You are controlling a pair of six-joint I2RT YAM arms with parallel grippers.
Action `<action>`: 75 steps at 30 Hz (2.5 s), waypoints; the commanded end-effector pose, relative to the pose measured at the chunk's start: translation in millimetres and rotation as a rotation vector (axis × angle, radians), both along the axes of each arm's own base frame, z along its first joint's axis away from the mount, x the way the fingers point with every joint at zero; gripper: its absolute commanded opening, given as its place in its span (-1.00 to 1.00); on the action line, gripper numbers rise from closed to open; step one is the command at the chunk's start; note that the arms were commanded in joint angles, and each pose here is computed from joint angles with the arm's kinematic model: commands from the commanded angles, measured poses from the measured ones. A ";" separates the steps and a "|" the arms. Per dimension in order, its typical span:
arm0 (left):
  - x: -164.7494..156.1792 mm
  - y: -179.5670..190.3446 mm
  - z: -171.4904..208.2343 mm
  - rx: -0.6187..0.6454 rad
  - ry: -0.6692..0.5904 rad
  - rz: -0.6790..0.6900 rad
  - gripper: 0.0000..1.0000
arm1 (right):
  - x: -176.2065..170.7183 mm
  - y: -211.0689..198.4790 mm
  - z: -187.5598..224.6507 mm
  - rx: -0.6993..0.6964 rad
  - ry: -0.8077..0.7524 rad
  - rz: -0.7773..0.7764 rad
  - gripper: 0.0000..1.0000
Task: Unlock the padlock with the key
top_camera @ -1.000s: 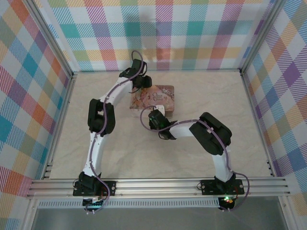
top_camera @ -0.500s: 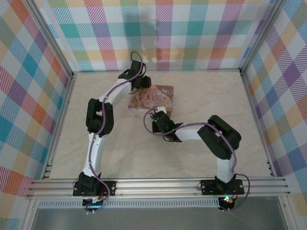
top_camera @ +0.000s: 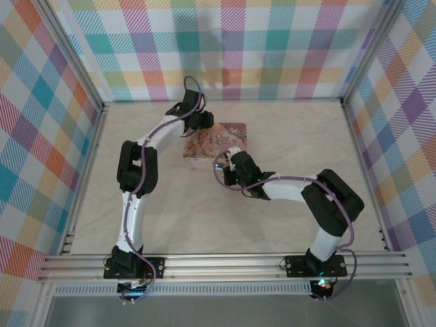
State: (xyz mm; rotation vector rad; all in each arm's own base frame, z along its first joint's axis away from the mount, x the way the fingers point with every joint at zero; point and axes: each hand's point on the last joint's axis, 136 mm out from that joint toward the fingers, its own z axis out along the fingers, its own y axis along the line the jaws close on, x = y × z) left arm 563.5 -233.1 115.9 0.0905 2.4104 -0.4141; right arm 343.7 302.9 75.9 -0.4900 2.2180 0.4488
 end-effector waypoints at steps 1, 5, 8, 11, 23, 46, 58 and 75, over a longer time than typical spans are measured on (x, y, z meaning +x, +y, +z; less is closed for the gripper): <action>-43.8 -2.9 -56.0 0.004 0.229 -0.030 -0.37 | 9.0 18.2 9.5 0.005 -0.026 0.055 -1.00; -46.5 -4.1 -59.5 -0.005 0.245 -0.033 -0.41 | 17.1 32.0 28.2 0.067 -0.059 0.063 -1.00; -49.0 -3.5 -60.6 -0.007 0.248 -0.033 -0.41 | 16.7 39.6 39.6 0.116 -0.062 0.078 -1.00; -51.8 -3.0 -63.3 -0.006 0.256 -0.034 -0.42 | 13.8 44.2 49.1 0.158 -0.058 0.093 -1.00; -59.9 -2.7 -43.2 -0.051 0.223 -0.019 -0.37 | -3.9 19.8 16.5 0.130 0.030 0.025 -0.58; -131.7 24.7 60.9 -0.271 -0.012 0.053 0.06 | -22.5 9.3 -5.8 0.103 0.132 -0.035 -0.01; -202.5 46.0 4.5 -0.278 0.044 0.092 0.06 | 15.9 34.4 -16.3 0.137 0.131 -0.138 -0.04; -247.0 51.6 -15.4 -0.364 0.057 0.090 0.03 | 18.1 60.9 3.5 0.191 0.154 -0.070 -1.00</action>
